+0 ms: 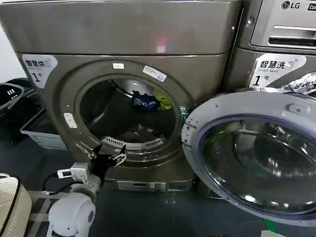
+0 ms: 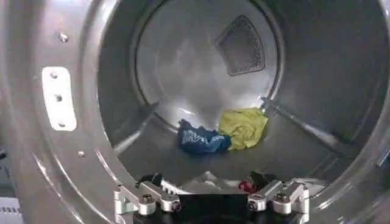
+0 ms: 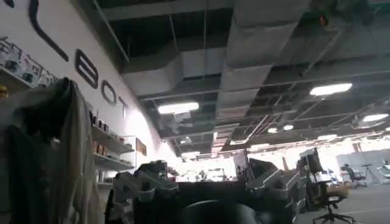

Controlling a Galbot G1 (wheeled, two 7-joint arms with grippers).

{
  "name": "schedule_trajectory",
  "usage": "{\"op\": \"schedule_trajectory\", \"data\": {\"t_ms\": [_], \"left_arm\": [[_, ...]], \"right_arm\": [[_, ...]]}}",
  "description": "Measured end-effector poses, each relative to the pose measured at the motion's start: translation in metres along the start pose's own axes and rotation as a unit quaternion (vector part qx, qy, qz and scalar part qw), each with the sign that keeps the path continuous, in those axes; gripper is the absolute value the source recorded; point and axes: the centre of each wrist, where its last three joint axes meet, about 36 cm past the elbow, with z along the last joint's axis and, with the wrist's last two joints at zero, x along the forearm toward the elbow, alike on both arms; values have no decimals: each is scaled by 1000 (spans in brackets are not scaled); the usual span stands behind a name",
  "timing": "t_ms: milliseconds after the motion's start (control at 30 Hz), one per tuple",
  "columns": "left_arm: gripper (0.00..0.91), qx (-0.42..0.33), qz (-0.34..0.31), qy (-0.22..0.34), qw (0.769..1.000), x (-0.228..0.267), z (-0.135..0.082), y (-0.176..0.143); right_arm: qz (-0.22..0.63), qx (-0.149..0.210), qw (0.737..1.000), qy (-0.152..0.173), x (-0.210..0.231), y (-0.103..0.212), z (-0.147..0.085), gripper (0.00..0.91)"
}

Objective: Grasp the clothes from the dryer.

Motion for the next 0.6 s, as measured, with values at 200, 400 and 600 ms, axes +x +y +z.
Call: {"op": "schedule_trajectory", "data": {"t_ms": [200,400,600], "left_arm": [[907,1,0,1,1000,-1,1,0],[907,1,0,2,1000,-2,1,0],[907,1,-1,3,1000,-2,1,0]], "right_arm": [[0,-1,1000,-1,0,0,-1,907],[3,1,1000,-1,1,-3,-1,907],[2,-1,1000,1,1,-1,1,907]]}}
